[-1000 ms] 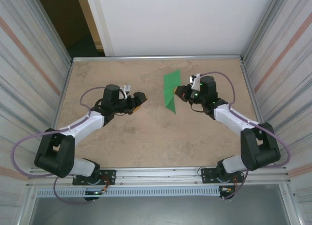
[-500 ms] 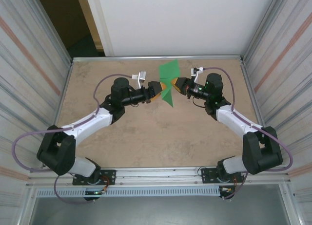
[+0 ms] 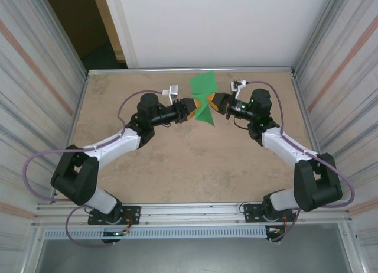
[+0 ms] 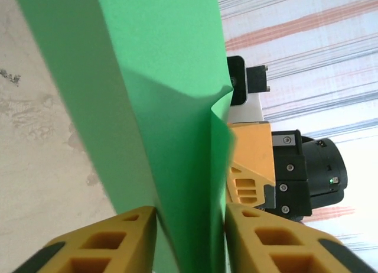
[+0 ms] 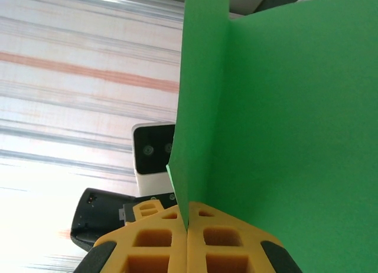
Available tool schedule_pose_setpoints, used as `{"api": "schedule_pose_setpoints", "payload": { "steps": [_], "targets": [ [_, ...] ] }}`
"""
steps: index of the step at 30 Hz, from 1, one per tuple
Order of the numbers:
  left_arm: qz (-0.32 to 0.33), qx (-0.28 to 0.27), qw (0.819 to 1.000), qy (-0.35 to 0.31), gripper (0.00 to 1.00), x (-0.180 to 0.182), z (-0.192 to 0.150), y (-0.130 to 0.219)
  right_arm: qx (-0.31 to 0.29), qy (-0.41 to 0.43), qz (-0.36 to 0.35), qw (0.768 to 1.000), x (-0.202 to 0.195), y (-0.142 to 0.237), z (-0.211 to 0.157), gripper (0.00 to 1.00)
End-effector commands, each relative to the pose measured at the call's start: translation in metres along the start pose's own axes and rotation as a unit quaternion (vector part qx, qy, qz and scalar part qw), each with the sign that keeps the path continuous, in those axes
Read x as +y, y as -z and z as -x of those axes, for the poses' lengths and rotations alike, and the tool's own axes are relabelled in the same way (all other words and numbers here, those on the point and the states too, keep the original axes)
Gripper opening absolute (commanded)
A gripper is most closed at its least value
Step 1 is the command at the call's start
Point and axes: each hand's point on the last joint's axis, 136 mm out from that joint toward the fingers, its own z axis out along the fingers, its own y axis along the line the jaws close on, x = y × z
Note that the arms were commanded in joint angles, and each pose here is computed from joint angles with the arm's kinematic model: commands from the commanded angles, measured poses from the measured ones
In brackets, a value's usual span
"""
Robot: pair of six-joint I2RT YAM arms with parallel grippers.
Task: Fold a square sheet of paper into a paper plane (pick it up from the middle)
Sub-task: Turn over the paper at the center of the table.
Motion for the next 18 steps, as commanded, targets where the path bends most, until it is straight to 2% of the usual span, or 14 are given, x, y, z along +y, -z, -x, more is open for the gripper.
{"api": "schedule_pose_setpoints", "payload": {
  "steps": [1, 7, 9, 13, 15, 18],
  "targets": [
    [-0.046, -0.010, 0.998, -0.030, 0.29, -0.032, 0.010, 0.004, 0.008, 0.007, 0.018, 1.000, 0.010, 0.000, 0.001, 0.03],
    [-0.040, -0.012, 0.999, -0.033, 0.16, -0.028, 0.010, 0.005, 0.011, 0.009, 0.007, 1.000, 0.005, 0.001, -0.002, 0.08],
    [-0.033, -0.012, 0.999, -0.033, 0.11, -0.025, 0.010, 0.006, 0.009, 0.011, -0.008, 1.000, 0.001, 0.002, -0.002, 0.17],
    [0.008, -0.009, 0.999, -0.036, 0.07, -0.008, 0.010, 0.013, -0.003, 0.040, -0.078, 0.996, -0.013, 0.014, 0.000, 0.45],
    [0.052, -0.010, 0.998, -0.046, 0.06, 0.007, 0.009, 0.021, -0.017, 0.058, -0.122, 0.991, -0.023, 0.024, 0.003, 0.55],
    [0.138, -0.002, 0.988, -0.075, 0.05, 0.034, 0.004, 0.037, -0.048, 0.064, -0.193, 0.978, -0.045, 0.046, 0.012, 0.64]
  ]
}}
